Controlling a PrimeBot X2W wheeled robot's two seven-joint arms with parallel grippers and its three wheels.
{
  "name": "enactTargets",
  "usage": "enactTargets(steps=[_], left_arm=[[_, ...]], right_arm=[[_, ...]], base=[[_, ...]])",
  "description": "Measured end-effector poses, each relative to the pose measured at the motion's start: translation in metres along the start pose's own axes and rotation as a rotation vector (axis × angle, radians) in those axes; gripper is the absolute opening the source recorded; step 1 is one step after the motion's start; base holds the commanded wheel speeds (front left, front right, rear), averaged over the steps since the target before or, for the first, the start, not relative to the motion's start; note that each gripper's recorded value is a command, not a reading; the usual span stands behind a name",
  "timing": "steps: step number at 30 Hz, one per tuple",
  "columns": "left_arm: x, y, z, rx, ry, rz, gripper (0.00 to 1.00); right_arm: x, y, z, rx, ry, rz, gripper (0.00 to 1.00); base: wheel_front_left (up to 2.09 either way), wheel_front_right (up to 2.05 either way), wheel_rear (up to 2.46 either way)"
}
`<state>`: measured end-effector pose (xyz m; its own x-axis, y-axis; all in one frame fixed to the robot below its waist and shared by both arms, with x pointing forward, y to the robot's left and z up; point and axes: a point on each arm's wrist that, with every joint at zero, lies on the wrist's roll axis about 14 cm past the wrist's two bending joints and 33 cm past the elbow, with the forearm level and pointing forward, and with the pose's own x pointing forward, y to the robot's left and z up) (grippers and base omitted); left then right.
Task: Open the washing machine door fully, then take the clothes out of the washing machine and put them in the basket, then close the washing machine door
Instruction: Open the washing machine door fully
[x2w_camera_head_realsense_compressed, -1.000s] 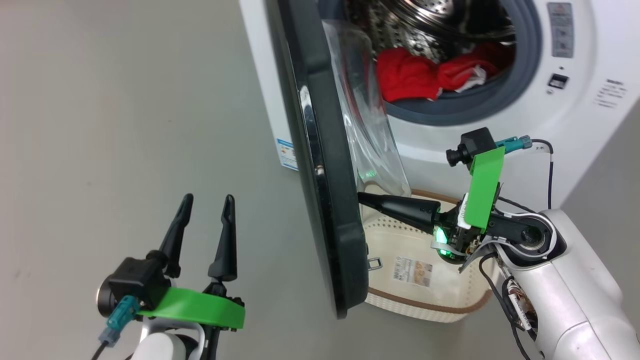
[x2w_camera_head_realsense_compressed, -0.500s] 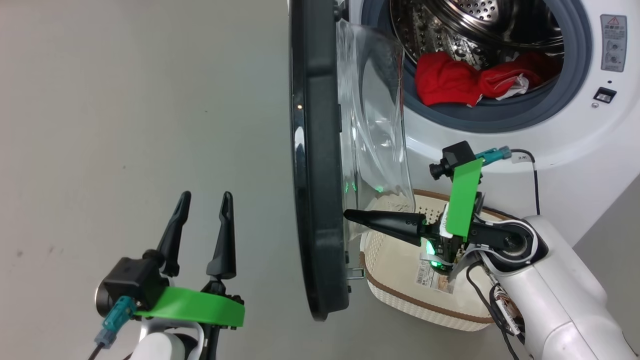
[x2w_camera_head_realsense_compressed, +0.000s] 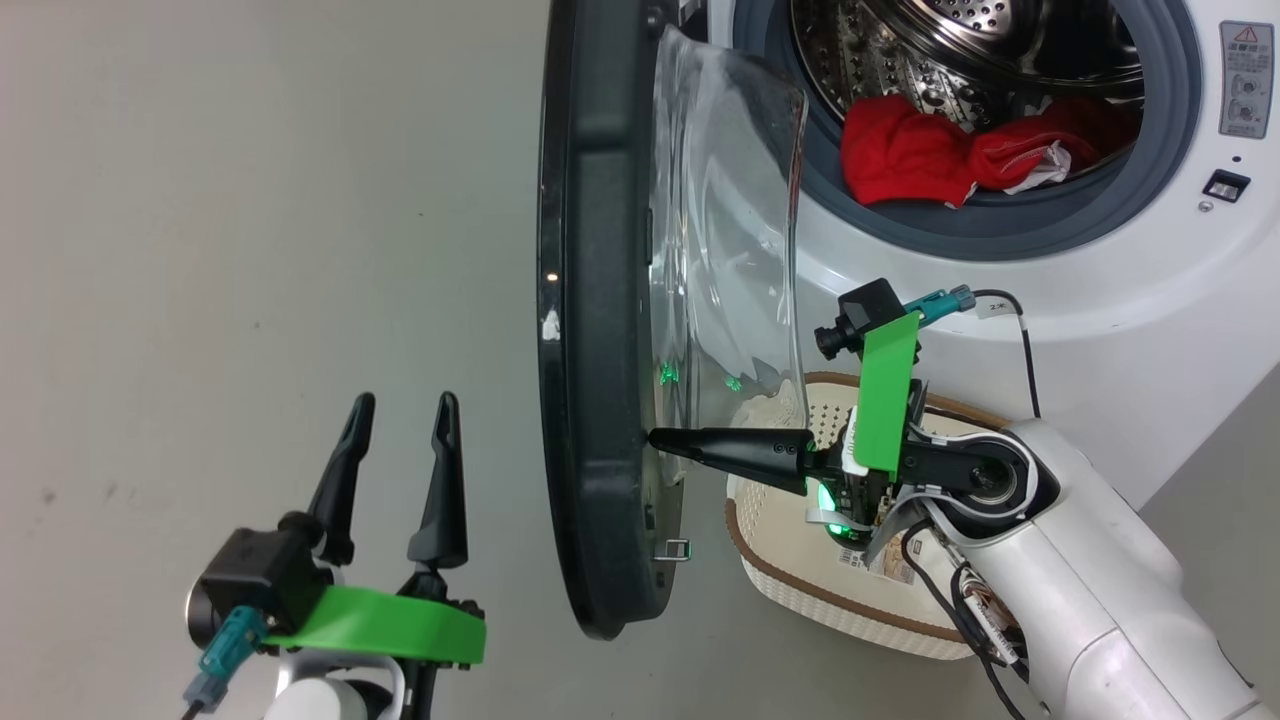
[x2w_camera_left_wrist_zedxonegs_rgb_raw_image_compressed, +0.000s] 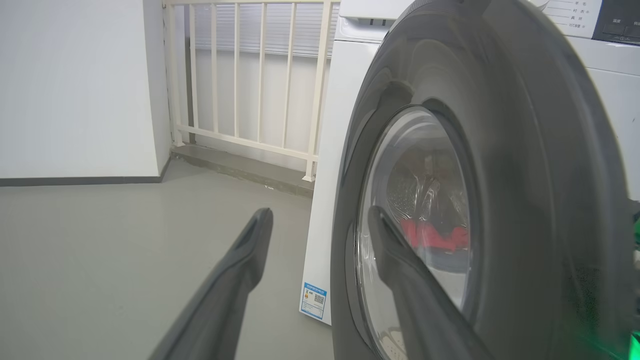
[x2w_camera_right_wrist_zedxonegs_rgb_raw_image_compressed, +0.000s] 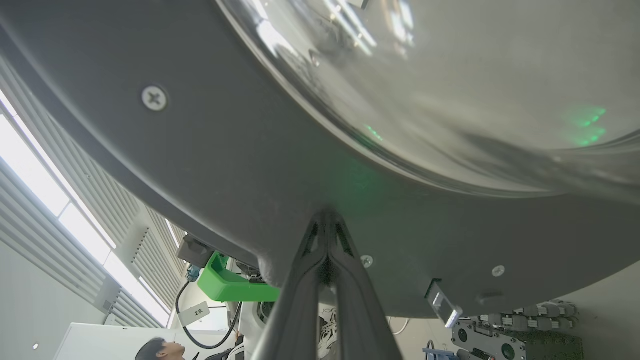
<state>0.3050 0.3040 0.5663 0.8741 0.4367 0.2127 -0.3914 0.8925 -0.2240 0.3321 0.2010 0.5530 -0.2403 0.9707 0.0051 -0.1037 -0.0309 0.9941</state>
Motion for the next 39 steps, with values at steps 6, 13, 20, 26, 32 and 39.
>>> enactTargets(steps=[6,13,20,26,32,39], left_arm=[[-0.005,0.002,-0.005,-0.007,0.015,0.008,1.0],[-0.006,0.002,-0.008,-0.016,0.026,0.007,1.0],[-0.007,0.004,-0.011,-0.011,0.035,0.019,1.0],[-0.008,0.003,-0.012,-0.013,0.038,0.016,1.0],[-0.013,0.004,-0.014,-0.009,0.044,0.006,1.0],[-0.014,0.004,-0.013,-0.006,0.038,0.002,1.0]], right_arm=[[0.001,0.001,0.001,-0.03,-0.014,-0.019,0.0],[-0.015,0.005,0.021,-0.222,-0.144,-0.104,1.0],[-0.061,-0.014,0.054,-0.589,-0.441,-0.31,1.0],[-0.096,-0.037,0.07,-0.848,-0.603,-0.457,1.0],[-0.118,-0.059,0.075,-0.985,-0.682,-0.568,1.0],[-0.143,-0.073,0.089,-1.068,-0.747,-0.705,1.0]], base=[[0.0,0.0,0.0],[0.0,0.0,0.0],[0.0,0.0,0.0],[0.0,0.0,0.0],[0.0,0.0,0.0],[0.0,0.0,0.0]])
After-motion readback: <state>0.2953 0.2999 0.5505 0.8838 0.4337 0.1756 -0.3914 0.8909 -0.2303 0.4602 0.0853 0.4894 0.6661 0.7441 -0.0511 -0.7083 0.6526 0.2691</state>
